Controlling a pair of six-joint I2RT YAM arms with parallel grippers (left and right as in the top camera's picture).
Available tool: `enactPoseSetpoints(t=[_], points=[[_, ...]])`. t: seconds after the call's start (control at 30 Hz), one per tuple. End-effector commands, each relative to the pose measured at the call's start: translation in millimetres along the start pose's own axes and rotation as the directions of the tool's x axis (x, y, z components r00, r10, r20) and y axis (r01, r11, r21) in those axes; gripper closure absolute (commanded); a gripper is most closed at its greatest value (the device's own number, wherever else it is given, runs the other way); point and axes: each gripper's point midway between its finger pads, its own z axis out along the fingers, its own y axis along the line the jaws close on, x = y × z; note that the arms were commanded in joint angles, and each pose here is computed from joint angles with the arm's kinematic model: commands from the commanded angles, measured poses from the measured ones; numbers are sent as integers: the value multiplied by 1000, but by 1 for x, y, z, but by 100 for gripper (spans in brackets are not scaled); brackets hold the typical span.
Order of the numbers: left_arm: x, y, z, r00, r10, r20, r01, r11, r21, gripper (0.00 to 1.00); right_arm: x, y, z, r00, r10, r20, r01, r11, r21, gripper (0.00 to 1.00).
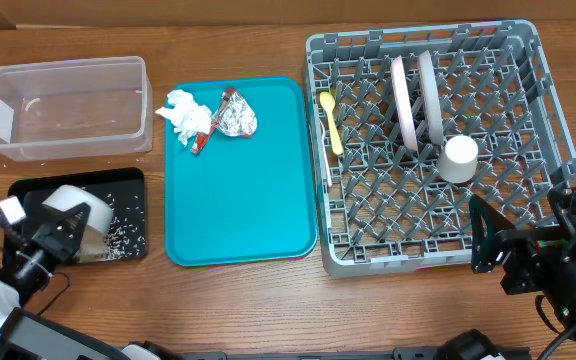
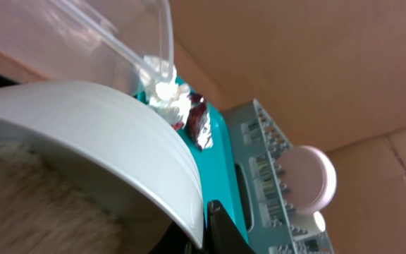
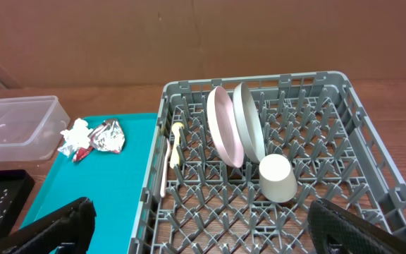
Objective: Sort waste into correct bins and load items into the dishwasher rack
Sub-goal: 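Tip the bowl to pour the rice onto the black tray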
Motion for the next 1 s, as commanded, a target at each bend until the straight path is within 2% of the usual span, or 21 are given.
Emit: enactPoseSetpoints(t=[0.0, 0.17, 0.23, 0.27, 0.33, 0.37, 0.43, 0.53, 0.77, 0.83, 0.9, 0.97], points=[[-5, -12, -3, 999, 18, 47, -22, 997, 80, 91, 0, 1, 0, 1000, -5, 4, 5, 1000, -6, 0], [-3, -17, -3, 999, -14, 49, 9, 995, 103, 92, 0, 1, 0, 1000, -5, 4, 5, 1000, -5, 0], [-3, -14, -2, 998, 40, 49, -44, 995, 85, 87, 0, 1, 0, 1000, -5, 4, 5, 1000, -6, 0], [-4, -11, -2, 999, 27, 46, -30, 997, 77, 87, 0, 1, 0, 1000, -5, 4, 5, 1000, -6, 0], [-5, -15, -3, 998, -44, 51, 38, 994, 100, 89, 0, 1, 0, 1000, -5, 4, 5, 1000, -6, 0], [-2, -4, -2, 1000, -5, 30, 4, 999, 41, 93, 0, 1, 0, 1000, -5, 4, 5, 1000, -6, 0], [0, -6, -2, 995, -93, 27, 91, 994, 52, 96, 0, 1, 0, 1000, -5, 4, 5, 1000, -6, 0], [1, -8, -1, 999, -31, 28, 29, 998, 63, 96, 0, 1, 0, 1000, -5, 4, 5, 1000, -6, 0], [0, -14, -1, 999, -39, 38, 35, 995, 95, 96, 0, 1, 0, 1000, -5, 4, 5, 1000, -6, 0], [0, -10, -1, 999, 19, 35, -21, 997, 69, 96, 0, 1, 0, 1000, -5, 4, 5, 1000, -6, 0], [-3, -18, -2, 998, -36, 51, 30, 993, 117, 96, 0, 1, 0, 1000, -5, 4, 5, 1000, -6, 0], [-5, -17, -2, 998, 2, 58, -9, 993, 118, 96, 0, 1, 0, 1000, -5, 4, 5, 1000, -6, 0]])
